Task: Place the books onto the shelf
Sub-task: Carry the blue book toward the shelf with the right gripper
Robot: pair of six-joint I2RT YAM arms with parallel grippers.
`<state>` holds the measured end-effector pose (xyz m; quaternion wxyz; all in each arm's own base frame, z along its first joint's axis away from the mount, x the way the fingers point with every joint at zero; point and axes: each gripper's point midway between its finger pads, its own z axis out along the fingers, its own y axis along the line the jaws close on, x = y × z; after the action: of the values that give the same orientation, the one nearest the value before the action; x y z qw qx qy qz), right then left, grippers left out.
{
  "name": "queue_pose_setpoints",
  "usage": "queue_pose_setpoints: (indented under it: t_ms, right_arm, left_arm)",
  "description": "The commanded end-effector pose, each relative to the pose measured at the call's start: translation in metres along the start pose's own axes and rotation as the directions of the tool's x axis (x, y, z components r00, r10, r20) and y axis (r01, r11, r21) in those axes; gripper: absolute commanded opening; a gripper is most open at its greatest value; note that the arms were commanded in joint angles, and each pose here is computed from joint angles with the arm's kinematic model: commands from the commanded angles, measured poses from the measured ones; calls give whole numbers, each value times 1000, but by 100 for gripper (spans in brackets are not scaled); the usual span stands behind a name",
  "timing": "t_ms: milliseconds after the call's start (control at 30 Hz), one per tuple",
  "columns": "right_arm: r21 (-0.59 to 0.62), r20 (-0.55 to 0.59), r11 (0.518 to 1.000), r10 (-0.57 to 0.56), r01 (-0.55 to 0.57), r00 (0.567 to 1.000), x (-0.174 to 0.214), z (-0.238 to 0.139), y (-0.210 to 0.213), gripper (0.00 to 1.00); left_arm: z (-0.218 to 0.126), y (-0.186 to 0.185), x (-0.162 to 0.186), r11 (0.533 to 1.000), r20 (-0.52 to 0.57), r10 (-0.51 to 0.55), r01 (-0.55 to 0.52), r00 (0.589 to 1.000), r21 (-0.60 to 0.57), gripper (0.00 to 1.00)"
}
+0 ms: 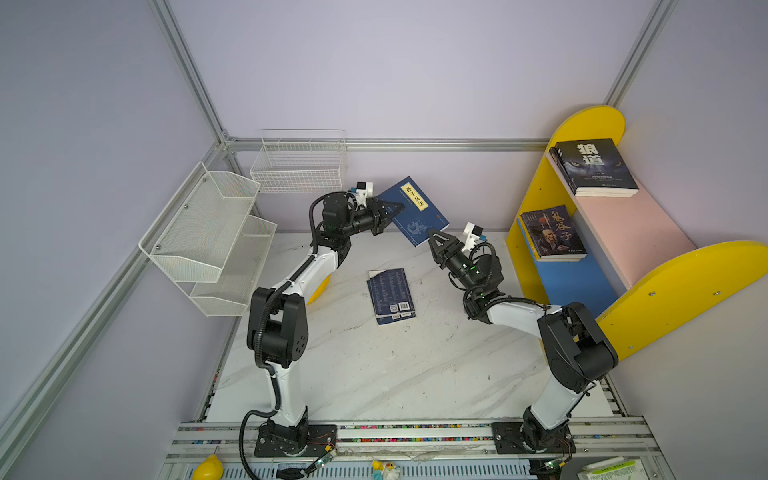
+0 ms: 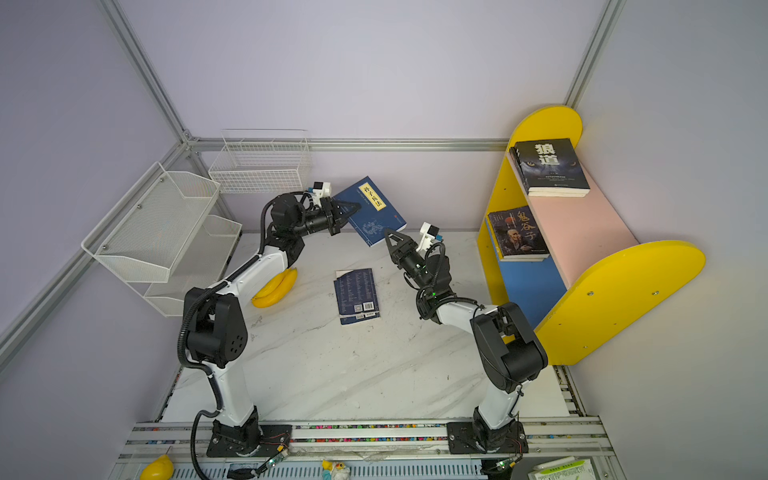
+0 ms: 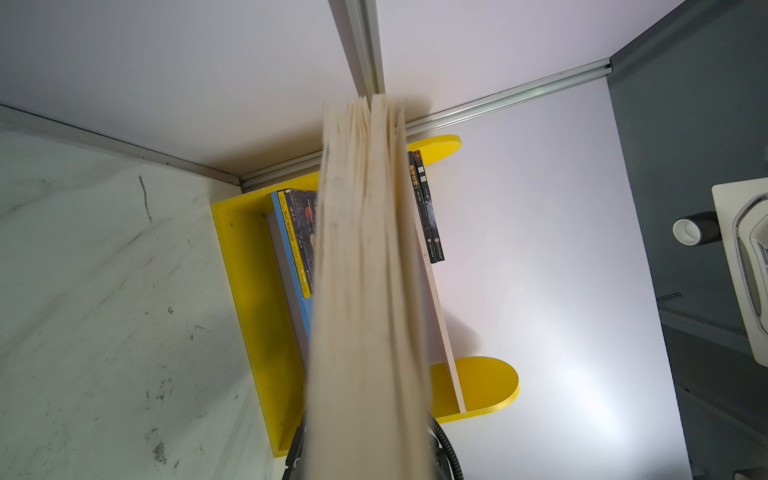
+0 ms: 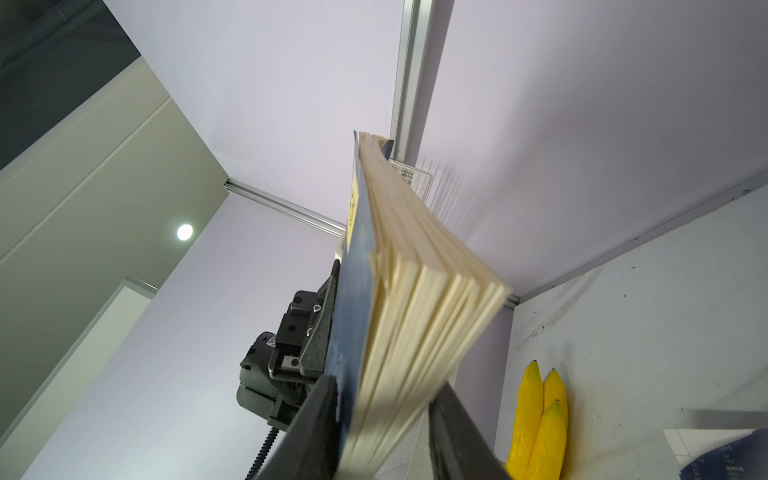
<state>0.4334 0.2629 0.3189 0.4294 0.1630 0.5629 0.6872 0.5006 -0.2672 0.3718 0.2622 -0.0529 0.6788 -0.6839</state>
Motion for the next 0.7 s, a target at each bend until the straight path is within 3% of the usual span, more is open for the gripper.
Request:
queue_pose_setpoints:
  t_ms: [0, 233, 500, 667]
  right_arm:
    - [-32, 17, 999, 29, -29, 999, -5, 3, 6, 31]
    - [31, 35, 999, 25, -26, 999, -7, -2, -3, 11]
    - [97, 111, 995, -29, 18, 993, -34, -16, 20, 5]
    - [211, 141, 961, -208, 176, 968, -72, -21, 67, 4]
  left_arm:
    - [3, -26, 21, 996, -60, 50, -45, 997, 71, 4]
    - [6, -22, 22, 997, -58, 46, -42, 997, 65, 11]
    - [-1, -18, 4, 997, -3, 64, -64, 998, 40, 55]
    - [-28, -21, -28, 995, 92, 93, -95, 991, 18, 65]
